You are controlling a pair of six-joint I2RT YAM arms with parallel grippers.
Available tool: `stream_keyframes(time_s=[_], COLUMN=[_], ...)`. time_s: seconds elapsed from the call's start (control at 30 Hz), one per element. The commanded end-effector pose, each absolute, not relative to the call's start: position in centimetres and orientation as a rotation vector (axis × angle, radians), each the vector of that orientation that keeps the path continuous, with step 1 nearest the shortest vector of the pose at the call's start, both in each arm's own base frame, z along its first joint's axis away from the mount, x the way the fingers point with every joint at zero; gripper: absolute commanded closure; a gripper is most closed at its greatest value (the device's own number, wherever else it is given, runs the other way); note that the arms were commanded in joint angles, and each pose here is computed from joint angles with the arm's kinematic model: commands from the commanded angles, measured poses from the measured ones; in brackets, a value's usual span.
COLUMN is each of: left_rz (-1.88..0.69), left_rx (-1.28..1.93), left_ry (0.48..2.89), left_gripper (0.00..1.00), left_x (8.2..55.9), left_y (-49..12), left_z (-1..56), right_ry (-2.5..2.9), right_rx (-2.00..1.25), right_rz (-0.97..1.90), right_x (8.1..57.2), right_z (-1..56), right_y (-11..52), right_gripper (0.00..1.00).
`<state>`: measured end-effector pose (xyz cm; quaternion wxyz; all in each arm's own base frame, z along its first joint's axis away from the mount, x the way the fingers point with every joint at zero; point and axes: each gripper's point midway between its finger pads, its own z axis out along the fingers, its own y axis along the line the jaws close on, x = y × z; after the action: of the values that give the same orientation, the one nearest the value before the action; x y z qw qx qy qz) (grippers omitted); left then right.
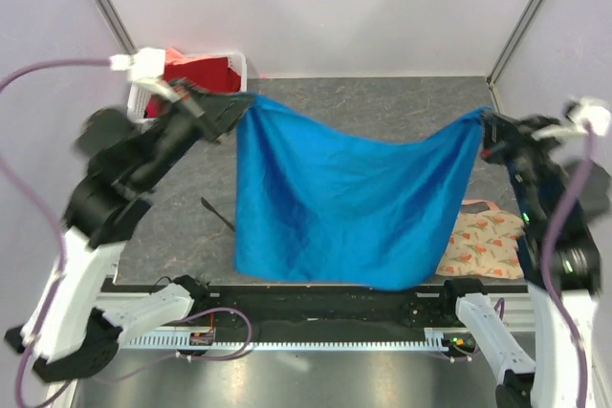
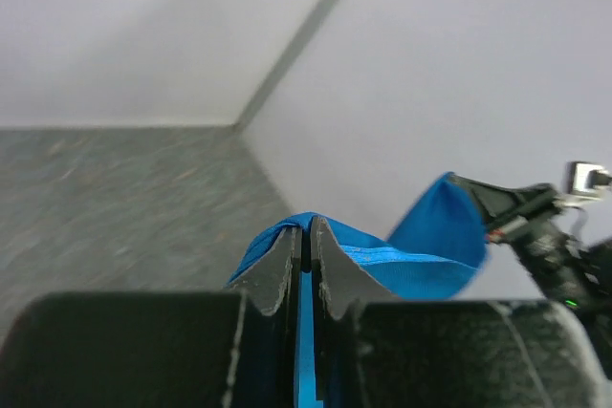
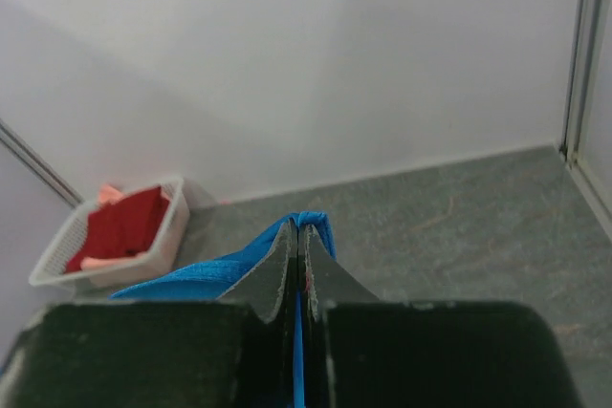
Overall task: Fold the napkin into a case and place the utensils inside
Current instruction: Fold and flatten the napkin at the center of the board.
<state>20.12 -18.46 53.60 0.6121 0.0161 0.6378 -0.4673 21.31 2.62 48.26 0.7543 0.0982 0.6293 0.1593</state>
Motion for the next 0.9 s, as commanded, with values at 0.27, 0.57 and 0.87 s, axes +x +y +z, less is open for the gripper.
stream_keyframes(time_s=[0.27, 0.57, 0.87], left_rz=[-0.642, -0.684, -0.74], left_rx=[-0.261, -0.106, -0.111], left_ry=[2.103, 2.164, 2.139], left_gripper=[0.98, 0.98, 0.98], left_x=[43.6, 53.4, 57.7], left_y=[-16.9, -19.4, -19.3], left_z=[28.8, 19.6, 17.1], right_ry=[1.763, 1.935, 2.003], right_rx=[0.301, 0.3, 0.245], right_rz=[0.333, 0.355, 0.336], right_x=[41.3, 52.7, 58.3], right_z=[28.8, 17.7, 13.9], right_y=[4.0, 5.5, 6.0], right_gripper=[1.0, 1.0, 1.0])
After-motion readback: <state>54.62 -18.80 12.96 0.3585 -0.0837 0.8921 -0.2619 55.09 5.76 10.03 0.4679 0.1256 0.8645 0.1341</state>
